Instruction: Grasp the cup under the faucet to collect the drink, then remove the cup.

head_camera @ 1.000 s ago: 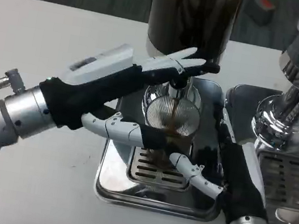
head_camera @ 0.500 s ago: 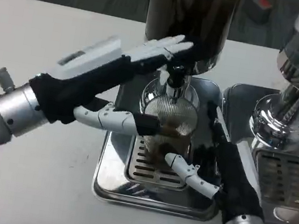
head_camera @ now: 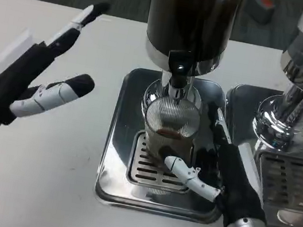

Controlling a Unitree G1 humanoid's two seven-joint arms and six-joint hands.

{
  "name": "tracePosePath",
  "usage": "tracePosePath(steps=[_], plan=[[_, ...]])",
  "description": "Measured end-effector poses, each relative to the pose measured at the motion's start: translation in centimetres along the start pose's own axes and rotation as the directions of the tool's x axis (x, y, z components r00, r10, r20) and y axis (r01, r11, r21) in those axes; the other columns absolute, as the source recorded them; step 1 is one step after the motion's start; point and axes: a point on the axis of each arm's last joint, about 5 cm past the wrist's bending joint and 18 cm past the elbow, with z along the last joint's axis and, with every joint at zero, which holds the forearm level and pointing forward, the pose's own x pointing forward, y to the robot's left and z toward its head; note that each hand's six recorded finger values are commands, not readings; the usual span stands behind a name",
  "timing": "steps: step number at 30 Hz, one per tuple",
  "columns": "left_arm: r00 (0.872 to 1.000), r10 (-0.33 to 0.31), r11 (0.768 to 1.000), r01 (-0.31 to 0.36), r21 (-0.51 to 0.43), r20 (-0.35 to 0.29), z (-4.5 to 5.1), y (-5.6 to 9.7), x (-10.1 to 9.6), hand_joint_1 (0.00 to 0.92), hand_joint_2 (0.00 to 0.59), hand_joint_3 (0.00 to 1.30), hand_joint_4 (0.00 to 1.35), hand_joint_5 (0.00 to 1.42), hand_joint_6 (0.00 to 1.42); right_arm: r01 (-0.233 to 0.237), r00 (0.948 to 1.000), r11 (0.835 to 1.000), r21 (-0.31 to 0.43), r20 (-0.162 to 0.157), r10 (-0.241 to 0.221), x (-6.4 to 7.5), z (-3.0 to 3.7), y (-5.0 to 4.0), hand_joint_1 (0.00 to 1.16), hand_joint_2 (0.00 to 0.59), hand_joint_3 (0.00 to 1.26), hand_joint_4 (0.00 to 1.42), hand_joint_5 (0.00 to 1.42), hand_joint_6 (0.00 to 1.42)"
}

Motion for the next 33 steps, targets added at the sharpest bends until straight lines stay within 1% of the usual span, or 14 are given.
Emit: tracePosePath(steps=[3, 5, 8, 11, 13, 16, 18, 20, 27, 33], plan=[[0.998, 0.035, 0.999, -0.035, -0.004, -0.054, -0.36, -0.1, -1.5, 0.0, 0.145, 0.03, 0.0, 0.0, 0.0, -0.011, 0.9999, 1.0, 0.003, -0.005, 0.011, 0.2, -0.07, 0.19, 0.73, 0.16, 0.0, 0.0, 0.0, 0.0], [0.994, 0.052, 0.999, -0.053, -0.012, -0.1, -0.61, -0.4, -2.5, 0.0, 0.148, 0.04, 0.0, 0.0, 0.0, -0.015, 0.9999, 1.0, 0.006, -0.007, 0.015, 0.2, -0.11, 0.24, 0.73, 0.161, 0.0, 0.0, 0.0, 0.0], [0.984, 0.05, 0.998, -0.057, -0.032, -0.172, -0.95, -1.0, -3.9, 0.0, 0.149, 0.04, 0.0, 0.0, 0.0, -0.021, 0.9997, 1.0, 0.02, -0.01, 0.021, 0.2, -0.14, 0.34, 0.73, 0.167, 0.0, 0.0, 0.0, 0.02], [0.977, 0.044, 0.997, -0.054, -0.046, -0.209, -1.1, -1.5, -4.6, 0.0, 0.15, 0.04, 0.0, 0.0, 0.0, -0.024, 0.9996, 0.999, 0.029, -0.014, 0.024, 0.3, -0.2, 0.44, 0.73, 0.166, 0.0, 0.0, 0.0, 0.02], [0.975, 0.035, 0.998, -0.047, -0.049, -0.221, -1.14, -1.7, -4.9, 0.0, 0.15, 0.04, 0.0, 0.0, 0.0, -0.027, 0.9995, 0.999, 0.033, -0.013, 0.027, 0.4, -0.18, 0.52, 0.73, 0.158, 0.0, 0.0, 0.0, 0.04], [0.972, 0.016, 0.999, -0.027, -0.044, -0.236, -1.2, -2.1, -5.0, 0.0, 0.151, 0.04, 0.0, 0.0, 0.0, -0.038, 0.9993, 0.998, 0.053, -0.007, 0.038, 0.7, -0.1, 0.76, 0.74, 0.162, 0.0, 0.0, 0.0, 0.05], [0.969, 0.017, 0.998, -0.03, -0.046, -0.246, -1.27, -2.1, -5.1, 0.0, 0.152, 0.04, 0.0, 0.0, 0.0, -0.046, 0.9989, 0.997, 0.063, -0.003, 0.046, 0.9, -0.06, 0.84, 0.74, 0.163, 0.0, 0.0, 0.0, 0.05], [0.966, 0.019, 0.998, -0.033, -0.05, -0.258, -1.36, -2.2, -5.3, 0.0, 0.152, 0.04, 0.0, 0.0, 0.0, -0.05, 0.9987, 0.996, 0.074, -0.003, 0.051, 1.1, -0.14, 0.91, 0.75, 0.159, 0.0, 0.0, 0.0, 0.07], [0.955, 0.016, 0.997, -0.036, -0.063, -0.296, -1.7, -2.5, -5.9, 0.0, 0.153, 0.04, 0.0, 0.0, 0.0, -0.062, 0.9981, 0.994, 0.088, 0.005, 0.062, 1.6, -0.24, 1.11, 0.76, 0.16, 0.0, 0.0, 0.0, 0.1], [0.95, 0.013, 0.997, -0.037, -0.07, -0.312, -1.86, -2.6, -6.1, 0.0, 0.156, 0.06, 0.0, 0.0, 0.0, -0.065, 0.9979, 0.992, 0.108, 0.009, 0.064, 1.7, -0.39, 1.29, 0.77, 0.152, 0.0, 0.0, 0.0, 0.13]])
